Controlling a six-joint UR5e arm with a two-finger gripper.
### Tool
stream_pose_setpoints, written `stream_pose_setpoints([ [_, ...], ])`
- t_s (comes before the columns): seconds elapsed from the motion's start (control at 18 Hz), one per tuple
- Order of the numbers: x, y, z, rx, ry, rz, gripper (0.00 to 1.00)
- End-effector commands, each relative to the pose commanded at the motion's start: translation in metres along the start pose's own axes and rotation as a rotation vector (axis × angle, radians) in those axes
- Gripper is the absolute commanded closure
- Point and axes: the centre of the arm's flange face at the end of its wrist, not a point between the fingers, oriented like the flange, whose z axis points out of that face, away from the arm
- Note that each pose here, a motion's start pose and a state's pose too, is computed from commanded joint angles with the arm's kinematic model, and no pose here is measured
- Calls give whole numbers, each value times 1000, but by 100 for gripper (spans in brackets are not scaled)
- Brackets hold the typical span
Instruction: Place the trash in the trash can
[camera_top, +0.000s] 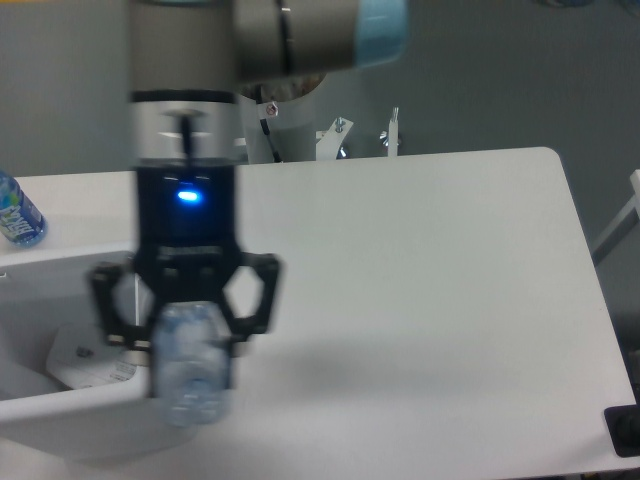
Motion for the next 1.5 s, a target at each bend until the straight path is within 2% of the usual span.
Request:
stream_pose_setpoints([
  [0.06,1,4,3,-10,2,5,27],
  [0.11,3,9,7,-19,3,18,8],
  [0.22,7,14,12,-31,9,52,0],
  [0.61,-2,11,7,-26,-4,44,0],
  [0.78,-66,5,11,-30,-86,-12,0],
  [0.89,-116,7,15,-48,-181,-27,0],
  [1.06,-183,29,18,-136,-344,64,0],
  [1.17,-214,36,7,-217,-413,128,0],
  [1.28,-238,43,-6,-324,-436,208,0],
  [1.39,-260,53,-23,-444,-412,311,0],
  [1.5,-274,62,-30,-508,-389,383,0],
])
